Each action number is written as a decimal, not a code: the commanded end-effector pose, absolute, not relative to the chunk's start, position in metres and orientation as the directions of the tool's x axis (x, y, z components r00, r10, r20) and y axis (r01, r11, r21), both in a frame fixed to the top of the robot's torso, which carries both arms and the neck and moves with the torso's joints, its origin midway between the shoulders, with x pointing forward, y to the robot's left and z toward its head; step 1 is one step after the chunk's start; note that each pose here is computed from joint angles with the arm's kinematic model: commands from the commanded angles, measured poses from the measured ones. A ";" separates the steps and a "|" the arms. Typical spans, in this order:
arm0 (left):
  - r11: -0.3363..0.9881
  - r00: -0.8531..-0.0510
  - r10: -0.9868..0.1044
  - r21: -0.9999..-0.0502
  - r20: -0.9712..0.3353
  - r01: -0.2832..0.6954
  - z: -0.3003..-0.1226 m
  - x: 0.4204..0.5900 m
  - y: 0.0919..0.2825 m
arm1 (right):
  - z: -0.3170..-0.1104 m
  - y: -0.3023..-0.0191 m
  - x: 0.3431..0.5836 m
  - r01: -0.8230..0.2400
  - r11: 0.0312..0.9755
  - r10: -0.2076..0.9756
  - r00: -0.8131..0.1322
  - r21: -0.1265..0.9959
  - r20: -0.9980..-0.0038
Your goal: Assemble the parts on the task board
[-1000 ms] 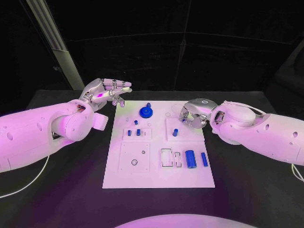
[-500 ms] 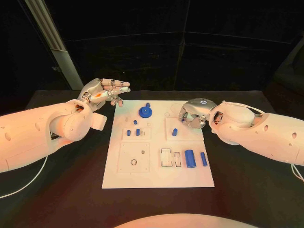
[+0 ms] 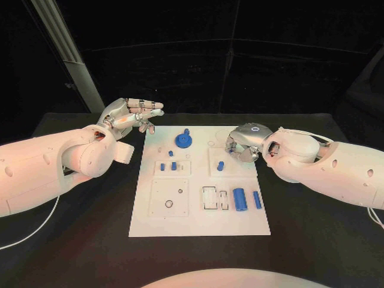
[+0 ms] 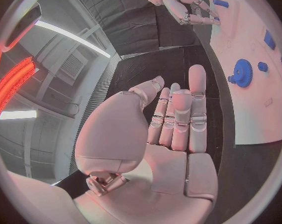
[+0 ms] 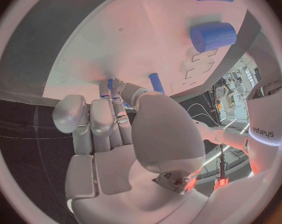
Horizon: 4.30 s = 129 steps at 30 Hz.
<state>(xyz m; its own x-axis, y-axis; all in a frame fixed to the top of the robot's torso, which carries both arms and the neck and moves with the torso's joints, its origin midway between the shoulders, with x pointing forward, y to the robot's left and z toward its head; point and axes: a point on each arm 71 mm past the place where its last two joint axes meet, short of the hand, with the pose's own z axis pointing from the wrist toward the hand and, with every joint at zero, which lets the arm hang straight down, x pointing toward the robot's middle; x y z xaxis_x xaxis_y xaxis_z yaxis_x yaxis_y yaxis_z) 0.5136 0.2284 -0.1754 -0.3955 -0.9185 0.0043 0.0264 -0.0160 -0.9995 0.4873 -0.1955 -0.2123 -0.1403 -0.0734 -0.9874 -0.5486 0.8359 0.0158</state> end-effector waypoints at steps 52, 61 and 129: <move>-0.013 -0.380 -0.925 -1.000 0.002 0.026 -0.176 0.517 0.233 | -0.171 -0.172 0.433 -0.642 0.747 0.155 -0.082 0.171 -0.985; -0.015 -0.384 -0.923 -1.000 0.003 0.027 -0.176 0.517 0.231 | -0.166 -0.136 0.424 -0.704 0.675 0.203 -0.113 0.222 -0.973; -0.019 -0.404 -0.915 -1.000 0.009 0.022 -0.176 0.517 0.216 | -0.233 -0.064 0.409 -0.761 0.596 0.045 -0.288 0.257 -0.957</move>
<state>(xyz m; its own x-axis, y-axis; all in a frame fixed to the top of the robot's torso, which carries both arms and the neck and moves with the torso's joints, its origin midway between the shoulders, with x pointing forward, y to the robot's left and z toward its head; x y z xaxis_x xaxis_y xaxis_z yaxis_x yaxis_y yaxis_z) 0.5171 0.2160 -0.1772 -0.4039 -0.9148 0.0051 0.0197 -0.0143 -0.9997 0.4101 -0.0644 -0.2325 -0.2945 0.0670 -0.9533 -0.7542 0.5963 0.2749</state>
